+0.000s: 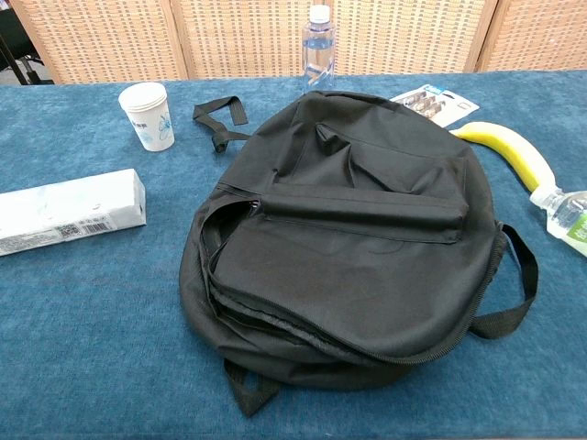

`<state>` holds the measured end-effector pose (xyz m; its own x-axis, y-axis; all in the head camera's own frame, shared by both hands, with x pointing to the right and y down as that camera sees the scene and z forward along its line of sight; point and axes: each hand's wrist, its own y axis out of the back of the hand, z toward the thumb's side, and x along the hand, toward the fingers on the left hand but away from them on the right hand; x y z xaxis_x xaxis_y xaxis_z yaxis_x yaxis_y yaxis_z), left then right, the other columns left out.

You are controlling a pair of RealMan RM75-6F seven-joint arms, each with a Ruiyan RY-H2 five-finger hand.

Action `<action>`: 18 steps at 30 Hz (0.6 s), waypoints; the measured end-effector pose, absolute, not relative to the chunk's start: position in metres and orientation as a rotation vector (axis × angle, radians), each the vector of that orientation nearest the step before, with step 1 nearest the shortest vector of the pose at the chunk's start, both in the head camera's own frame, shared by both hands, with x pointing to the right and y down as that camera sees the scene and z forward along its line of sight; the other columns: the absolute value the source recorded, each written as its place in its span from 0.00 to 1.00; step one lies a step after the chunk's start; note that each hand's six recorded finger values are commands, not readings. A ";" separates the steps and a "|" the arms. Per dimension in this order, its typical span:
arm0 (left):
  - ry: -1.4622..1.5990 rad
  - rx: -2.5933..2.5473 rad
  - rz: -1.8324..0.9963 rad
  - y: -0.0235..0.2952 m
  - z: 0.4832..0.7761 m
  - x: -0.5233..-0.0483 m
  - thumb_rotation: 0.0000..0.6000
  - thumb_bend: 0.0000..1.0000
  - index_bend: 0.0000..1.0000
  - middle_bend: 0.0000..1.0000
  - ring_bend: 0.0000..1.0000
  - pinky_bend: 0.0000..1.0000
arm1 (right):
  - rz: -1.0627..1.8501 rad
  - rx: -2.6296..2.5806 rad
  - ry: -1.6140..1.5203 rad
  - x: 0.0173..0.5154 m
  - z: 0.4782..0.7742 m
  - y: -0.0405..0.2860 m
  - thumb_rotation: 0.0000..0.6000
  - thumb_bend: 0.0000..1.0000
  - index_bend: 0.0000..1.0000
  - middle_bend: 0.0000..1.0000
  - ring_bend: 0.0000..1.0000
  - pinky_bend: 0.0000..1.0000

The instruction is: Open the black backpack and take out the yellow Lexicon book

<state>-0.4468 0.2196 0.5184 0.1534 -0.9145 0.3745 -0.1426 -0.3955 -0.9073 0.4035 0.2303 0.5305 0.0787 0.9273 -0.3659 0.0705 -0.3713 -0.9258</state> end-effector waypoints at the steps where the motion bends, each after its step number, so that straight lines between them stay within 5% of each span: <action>1: 1.025 -1.687 -1.313 0.220 0.519 -0.447 1.00 0.16 0.00 0.00 0.00 0.00 | 1.389 -1.578 -1.020 0.404 0.530 0.230 1.00 0.00 0.00 0.00 0.00 0.00; 18: 1.006 -1.653 -1.326 0.221 0.525 -0.444 1.00 0.16 0.00 0.00 0.00 0.00 | 1.310 -1.694 -0.912 0.377 0.533 0.229 1.00 0.00 0.05 0.00 0.00 0.00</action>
